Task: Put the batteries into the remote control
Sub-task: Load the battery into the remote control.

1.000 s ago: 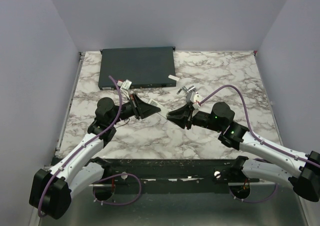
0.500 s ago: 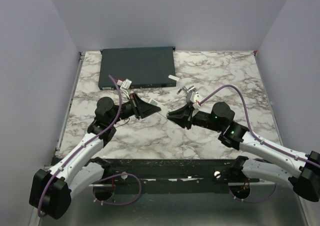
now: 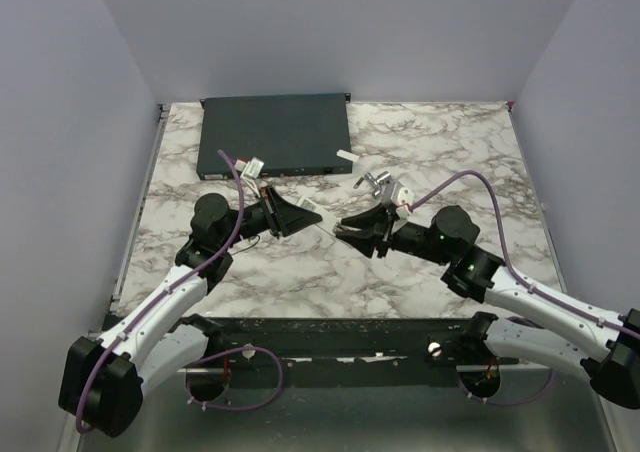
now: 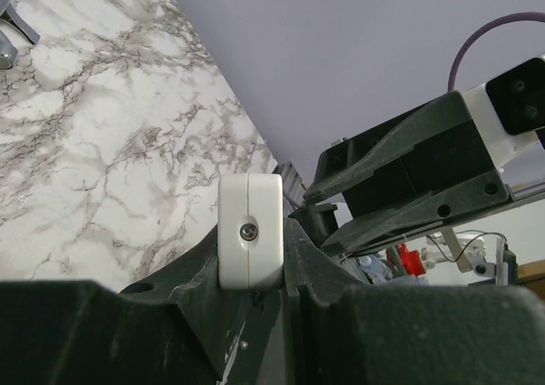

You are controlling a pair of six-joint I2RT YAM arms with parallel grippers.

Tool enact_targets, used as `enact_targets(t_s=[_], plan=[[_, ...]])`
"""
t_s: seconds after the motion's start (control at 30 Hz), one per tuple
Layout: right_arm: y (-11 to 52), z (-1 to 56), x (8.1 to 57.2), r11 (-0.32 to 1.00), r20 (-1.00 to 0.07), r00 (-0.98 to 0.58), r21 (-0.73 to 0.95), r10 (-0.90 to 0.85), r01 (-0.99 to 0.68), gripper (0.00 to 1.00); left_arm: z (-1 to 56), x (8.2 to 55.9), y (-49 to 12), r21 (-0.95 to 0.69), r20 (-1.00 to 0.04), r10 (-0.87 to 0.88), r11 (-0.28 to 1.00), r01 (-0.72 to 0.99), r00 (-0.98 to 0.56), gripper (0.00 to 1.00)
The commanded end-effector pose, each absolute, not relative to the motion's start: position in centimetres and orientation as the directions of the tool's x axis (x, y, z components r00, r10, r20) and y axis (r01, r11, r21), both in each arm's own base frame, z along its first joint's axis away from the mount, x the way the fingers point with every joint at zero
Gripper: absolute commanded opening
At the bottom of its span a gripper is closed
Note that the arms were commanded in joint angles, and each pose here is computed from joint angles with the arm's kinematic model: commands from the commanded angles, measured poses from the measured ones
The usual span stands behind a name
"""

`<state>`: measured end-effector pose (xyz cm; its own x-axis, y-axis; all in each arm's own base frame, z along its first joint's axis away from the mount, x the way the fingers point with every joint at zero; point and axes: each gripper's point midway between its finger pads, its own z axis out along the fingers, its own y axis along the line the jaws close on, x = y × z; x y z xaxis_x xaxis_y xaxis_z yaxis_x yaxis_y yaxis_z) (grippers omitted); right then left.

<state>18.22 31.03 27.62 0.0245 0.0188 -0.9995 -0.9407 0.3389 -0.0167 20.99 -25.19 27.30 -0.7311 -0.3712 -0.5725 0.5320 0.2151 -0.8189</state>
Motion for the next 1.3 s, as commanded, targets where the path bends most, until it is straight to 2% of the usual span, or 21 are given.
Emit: enact_targets(t_s=[0.0, 0.17, 0.33, 0.57, 0.73, 1.03, 1.27], plan=[[30.5, 29.6, 18.4, 0.371, -0.994, 0.071, -0.036, 0.080, -0.928, 0.38, 29.3, 20.9, -25.3, -0.789, -0.607, -0.383, 0.186, 0.586, -0.696, 0.00], [29.2, 31.3, 18.1, 0.402, -0.983, 0.139, -0.080, 0.120, -0.912, 0.41, 29.2, 20.2, -25.6, -0.784, -0.615, -0.346, 0.163, 0.599, -0.709, 0.00], [28.2, 31.4, 16.9, 0.373, -0.972, 0.227, -0.191, 0.056, -0.908, 0.46, 29.2, 18.6, -26.1, -0.772, -0.629, -0.254, 0.099, 0.627, -0.735, 0.00], [26.7, 30.8, 13.7, 0.217, -0.916, 0.397, -0.399, -0.054, -0.891, 0.53, 28.8, 16.3, -27.4, -0.769, -0.637, -0.082, 0.000, 0.639, -0.767, 0.00], [25.1, 30.3, 12.2, 0.133, -0.865, 0.486, -0.500, -0.127, -0.856, 0.58, 28.0, 15.1, -28.3, -0.792, -0.610, 0.035, -0.026, 0.610, -0.791, 0.00], [24.2, 29.4, 9.3, -0.034, -0.816, 0.564, -0.565, -0.128, -0.824, 0.64, 25.8, 14.2, -29.6, -0.863, -0.501, 0.181, -0.038, 0.503, -0.846, 0.00], [24.9, 28.3, 7.4, -0.160, -0.825, 0.559, -0.543, -0.082, -0.824, 0.74, 25.3, 13.7, -30.8, -0.884, -0.461, 0.241, -0.046, 0.465, -0.854, 0.00]])
